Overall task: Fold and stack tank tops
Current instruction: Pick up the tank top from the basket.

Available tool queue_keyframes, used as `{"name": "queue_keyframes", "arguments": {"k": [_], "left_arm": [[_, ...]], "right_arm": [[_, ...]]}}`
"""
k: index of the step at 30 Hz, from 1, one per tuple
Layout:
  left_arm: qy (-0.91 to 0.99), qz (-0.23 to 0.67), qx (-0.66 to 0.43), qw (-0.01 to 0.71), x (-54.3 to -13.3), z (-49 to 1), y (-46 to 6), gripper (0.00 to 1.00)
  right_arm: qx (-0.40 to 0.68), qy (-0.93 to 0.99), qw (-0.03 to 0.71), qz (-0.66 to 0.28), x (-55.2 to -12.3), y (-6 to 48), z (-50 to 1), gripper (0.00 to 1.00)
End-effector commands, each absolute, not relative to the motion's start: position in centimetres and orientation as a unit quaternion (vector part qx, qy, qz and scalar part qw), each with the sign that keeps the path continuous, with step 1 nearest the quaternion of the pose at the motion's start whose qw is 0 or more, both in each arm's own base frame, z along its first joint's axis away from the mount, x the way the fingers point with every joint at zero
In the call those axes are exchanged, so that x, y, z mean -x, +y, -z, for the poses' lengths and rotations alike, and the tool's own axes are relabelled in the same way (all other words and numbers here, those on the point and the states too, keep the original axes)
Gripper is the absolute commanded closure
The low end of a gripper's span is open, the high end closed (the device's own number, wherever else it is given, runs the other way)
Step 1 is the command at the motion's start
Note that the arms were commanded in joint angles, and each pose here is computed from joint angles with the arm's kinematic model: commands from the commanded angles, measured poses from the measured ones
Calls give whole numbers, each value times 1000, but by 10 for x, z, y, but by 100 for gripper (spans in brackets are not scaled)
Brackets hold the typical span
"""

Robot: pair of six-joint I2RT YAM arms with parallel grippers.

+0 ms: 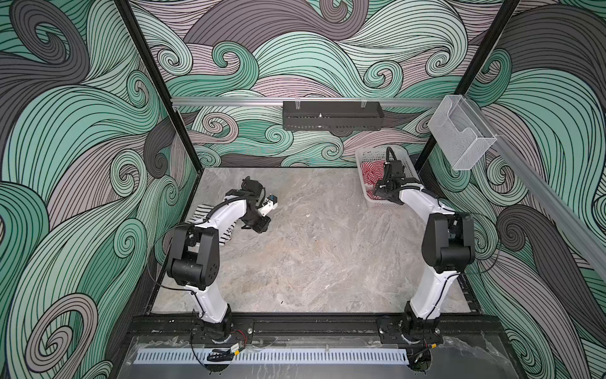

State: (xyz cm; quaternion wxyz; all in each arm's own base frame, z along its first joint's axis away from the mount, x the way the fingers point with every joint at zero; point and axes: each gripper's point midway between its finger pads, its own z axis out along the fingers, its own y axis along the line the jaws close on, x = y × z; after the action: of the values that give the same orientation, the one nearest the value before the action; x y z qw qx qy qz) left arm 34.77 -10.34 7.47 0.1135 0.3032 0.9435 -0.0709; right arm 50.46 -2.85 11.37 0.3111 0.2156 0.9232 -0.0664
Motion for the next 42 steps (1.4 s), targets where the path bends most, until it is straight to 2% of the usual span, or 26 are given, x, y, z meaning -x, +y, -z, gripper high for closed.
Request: {"name": "queue_keyframes", "arguments": {"k": [1,6,11,19,22,23,28,37,42], "left_arm": [[942,82,-298,129,-346,-83,-109,74],[942,89,-297,128,-340,-80,-112,74],[942,88,-301,119,-335,-75,-113,74],[942,86,-303,114,-335,-71,-115,74],[942,85,-305,114,-335,-72,-116,74],[942,84,-305,115,-336,-73,-116,74],[942,81,-305,113,-336,-72,-117,74],[943,78,-304,111,-336,-71,-117,74],[942,81,-305,113,-337,-71,-120,74]], "right_arm": [[-226,928,290,62,-518,-45,-98,18],[-226,940,256,5,-539,-37,-68,19],[-217,943,250,-27,-554,-25,-59,19],[-201,959,201,0,-563,-28,-34,22],[-204,959,196,2,-564,-30,-32,31],[-203,959,197,-2,-564,-29,-35,37],[-209,949,233,-32,-568,-21,-65,99],[-203,904,370,-68,-556,-16,-157,100],[-181,838,508,-80,-518,6,-238,100]]}}
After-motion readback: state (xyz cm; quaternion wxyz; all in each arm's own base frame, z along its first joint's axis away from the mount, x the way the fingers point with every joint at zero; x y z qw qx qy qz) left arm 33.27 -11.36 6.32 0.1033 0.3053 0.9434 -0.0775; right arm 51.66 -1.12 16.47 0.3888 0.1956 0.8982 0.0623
